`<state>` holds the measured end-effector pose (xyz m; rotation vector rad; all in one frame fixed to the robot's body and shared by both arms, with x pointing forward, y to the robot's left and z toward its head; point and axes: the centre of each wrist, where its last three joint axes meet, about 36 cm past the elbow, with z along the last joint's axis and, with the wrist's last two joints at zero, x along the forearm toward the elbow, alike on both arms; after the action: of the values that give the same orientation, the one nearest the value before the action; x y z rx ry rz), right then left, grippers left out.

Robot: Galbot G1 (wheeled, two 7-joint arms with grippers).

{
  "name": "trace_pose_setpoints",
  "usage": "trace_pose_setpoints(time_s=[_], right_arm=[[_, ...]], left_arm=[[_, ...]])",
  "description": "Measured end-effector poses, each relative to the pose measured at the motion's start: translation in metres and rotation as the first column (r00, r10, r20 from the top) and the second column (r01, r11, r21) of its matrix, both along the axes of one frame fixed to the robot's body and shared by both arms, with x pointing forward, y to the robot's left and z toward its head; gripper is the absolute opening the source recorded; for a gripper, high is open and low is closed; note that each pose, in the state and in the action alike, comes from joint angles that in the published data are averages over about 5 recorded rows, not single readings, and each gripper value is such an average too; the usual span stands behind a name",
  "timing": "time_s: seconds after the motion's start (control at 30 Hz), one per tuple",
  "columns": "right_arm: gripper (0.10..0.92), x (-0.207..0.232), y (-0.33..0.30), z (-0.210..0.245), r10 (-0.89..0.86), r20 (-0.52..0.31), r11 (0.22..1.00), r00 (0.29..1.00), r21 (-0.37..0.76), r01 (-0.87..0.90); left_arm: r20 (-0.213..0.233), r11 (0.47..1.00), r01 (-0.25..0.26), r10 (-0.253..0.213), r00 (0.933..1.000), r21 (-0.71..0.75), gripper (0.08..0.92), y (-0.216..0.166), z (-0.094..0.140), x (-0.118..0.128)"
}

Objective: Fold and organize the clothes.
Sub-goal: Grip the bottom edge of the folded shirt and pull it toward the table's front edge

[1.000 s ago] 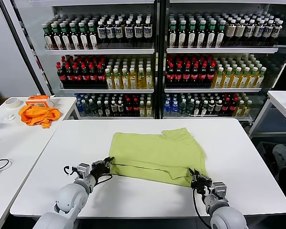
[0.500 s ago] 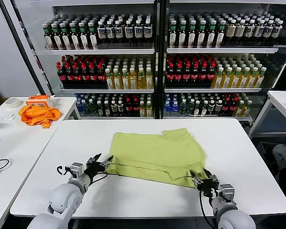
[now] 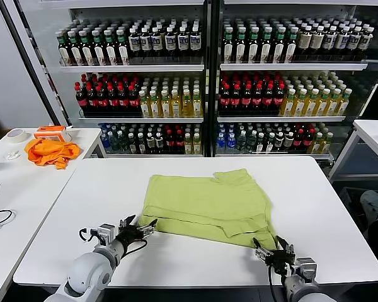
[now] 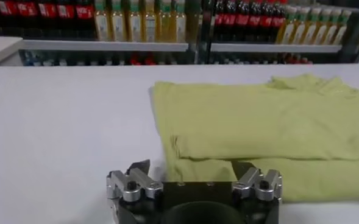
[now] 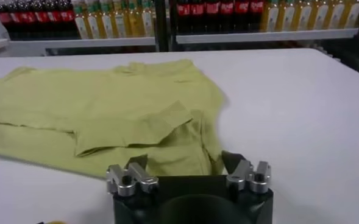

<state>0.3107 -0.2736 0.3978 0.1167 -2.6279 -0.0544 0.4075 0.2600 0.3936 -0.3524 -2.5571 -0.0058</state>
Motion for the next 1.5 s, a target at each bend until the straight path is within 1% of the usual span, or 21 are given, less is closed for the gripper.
trace_pose_setpoints(time_s=[0.13,0.33,0.47,0.57,0.7,0.83,1.13,1.33,1.43,1.5], right_arm=[[0.457,0.000,-0.001,-0.001,-0.005,0.000,1.000,1.000,0.005,0.005],[0.284,-0.001,-0.002,-0.002,-0.009,0.003,1.000,1.000,0.010,0.009],[0.171,-0.003,-0.001,-0.001,-0.007,0.005,1.000,1.000,0.009,0.007],[0.115,-0.007,-0.002,0.000,-0.005,0.010,1.000,1.000,0.002,0.005],[0.106,-0.014,-0.001,0.004,0.001,0.016,1.000,1.000,-0.009,-0.001],[0.106,-0.026,0.004,0.008,0.016,0.013,1.000,1.000,-0.014,-0.016],[0.106,-0.058,0.017,0.017,0.053,0.003,0.998,0.999,-0.033,-0.053],[0.107,-0.076,0.023,0.018,0.068,-0.012,0.996,0.998,-0.049,-0.069],[0.148,-0.081,0.024,0.021,0.077,-0.019,0.995,0.997,-0.059,-0.078],[0.206,-0.082,0.024,0.025,0.082,-0.020,0.994,0.996,-0.066,-0.083]], left_arm=[[-0.007,1.000,0.001,-0.001,1.0000,0.016,0.568,-0.001,-0.001,-0.002],[-0.013,0.999,0.022,-0.021,0.9997,0.039,0.395,-0.005,-0.004,-0.008],[-0.012,0.998,0.027,-0.026,0.9996,0.048,0.274,-0.006,-0.004,-0.008],[-0.012,0.998,0.027,-0.026,0.9996,0.057,0.187,-0.005,-0.004,-0.010],[-0.012,0.997,0.021,-0.020,0.9997,0.070,0.098,-0.002,-0.001,-0.017],[-0.016,0.996,0.015,-0.014,0.9998,0.083,0.082,0.002,0.004,-0.032],[-0.024,0.993,0.002,0.001,0.9997,0.118,0.082,0.012,0.023,-0.083],[-0.037,0.992,0.012,-0.007,0.9993,0.122,0.085,0.009,0.033,-0.111],[-0.043,0.992,0.018,-0.012,0.9990,0.127,0.126,0.006,0.037,-0.123],[-0.041,0.991,0.020,-0.015,0.9990,0.131,0.180,0.005,0.040,-0.127]])
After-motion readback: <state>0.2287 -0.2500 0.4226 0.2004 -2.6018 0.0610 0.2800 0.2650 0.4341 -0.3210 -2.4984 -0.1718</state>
